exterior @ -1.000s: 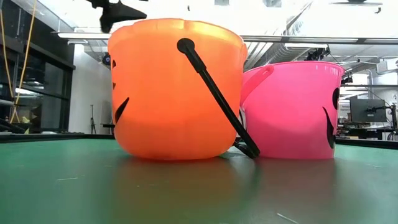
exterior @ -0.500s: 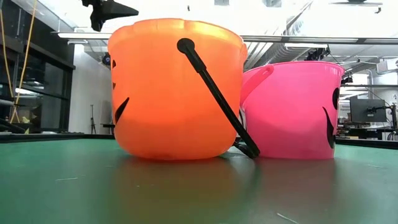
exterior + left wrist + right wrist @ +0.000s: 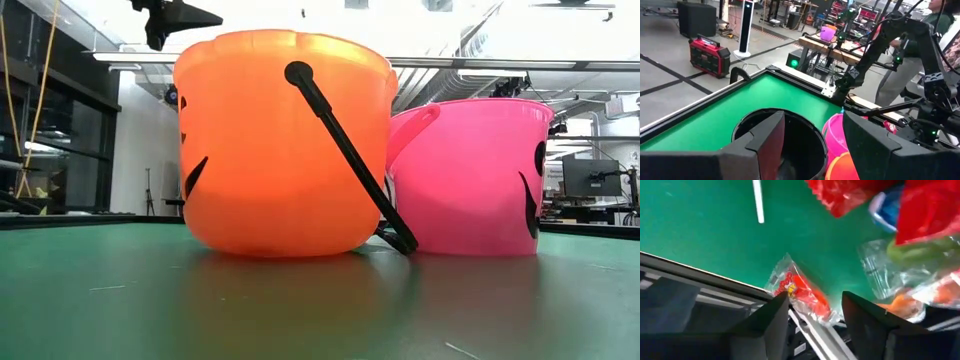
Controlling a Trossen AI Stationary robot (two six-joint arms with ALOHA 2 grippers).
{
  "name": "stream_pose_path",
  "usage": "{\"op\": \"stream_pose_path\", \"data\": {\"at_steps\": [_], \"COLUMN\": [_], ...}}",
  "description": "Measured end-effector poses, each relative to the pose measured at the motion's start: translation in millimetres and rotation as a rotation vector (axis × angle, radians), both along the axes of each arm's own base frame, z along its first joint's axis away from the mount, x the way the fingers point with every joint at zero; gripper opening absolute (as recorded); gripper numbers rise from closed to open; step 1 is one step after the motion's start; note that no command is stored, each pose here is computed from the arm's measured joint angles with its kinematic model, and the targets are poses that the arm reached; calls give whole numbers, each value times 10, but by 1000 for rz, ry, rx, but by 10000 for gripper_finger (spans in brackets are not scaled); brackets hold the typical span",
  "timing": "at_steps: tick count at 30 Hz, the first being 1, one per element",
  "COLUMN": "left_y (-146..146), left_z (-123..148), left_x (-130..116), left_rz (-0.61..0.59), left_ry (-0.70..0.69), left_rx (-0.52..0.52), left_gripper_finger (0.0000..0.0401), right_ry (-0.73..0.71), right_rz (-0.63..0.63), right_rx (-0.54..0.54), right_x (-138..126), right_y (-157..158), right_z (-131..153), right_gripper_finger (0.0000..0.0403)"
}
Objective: Sort candy by brand, put in halloween buckets
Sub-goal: Put the red gummy into the pink bucket
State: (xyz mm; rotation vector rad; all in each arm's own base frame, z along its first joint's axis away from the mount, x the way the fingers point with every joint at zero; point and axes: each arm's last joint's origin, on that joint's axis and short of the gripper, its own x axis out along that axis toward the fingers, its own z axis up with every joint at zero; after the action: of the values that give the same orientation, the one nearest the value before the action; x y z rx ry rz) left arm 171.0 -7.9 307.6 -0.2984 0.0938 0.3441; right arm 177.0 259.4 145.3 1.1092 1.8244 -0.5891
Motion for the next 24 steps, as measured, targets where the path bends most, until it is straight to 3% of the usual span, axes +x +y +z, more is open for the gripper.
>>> {"op": "stream_pose_path", "data": {"at_steps": [7,9,12,15,19,22,24], "left_y": [0,0,0,4,38,68,83], "left_z": [0,0,2,38,300,495,582], "left_x": [0,0,-1,-36,-190,-339,-421], "left_rz": [-2,-2,-2,-5,52,102,125], "left_ry": [3,3,3,-5,-94,-151,-182], "left_rx": [8,8,10,38,99,155,172], "left_gripper_finger": [193,193,193,193,193,193,193], "right_ry": [-10,-15,-35,-93,-171,-297,-383], "right_rz": [41,50,102,189,247,251,229], "right_rx": [-2,1,4,30,-15,-128,-259], "right_x": [16,16,37,79,101,141,175], "right_y": [18,19,47,100,65,-89,-282], "right_z": [-84,-84,-7,212,688,1104,1333], "right_gripper_finger": [167,144,77,15,11,5,5]}}
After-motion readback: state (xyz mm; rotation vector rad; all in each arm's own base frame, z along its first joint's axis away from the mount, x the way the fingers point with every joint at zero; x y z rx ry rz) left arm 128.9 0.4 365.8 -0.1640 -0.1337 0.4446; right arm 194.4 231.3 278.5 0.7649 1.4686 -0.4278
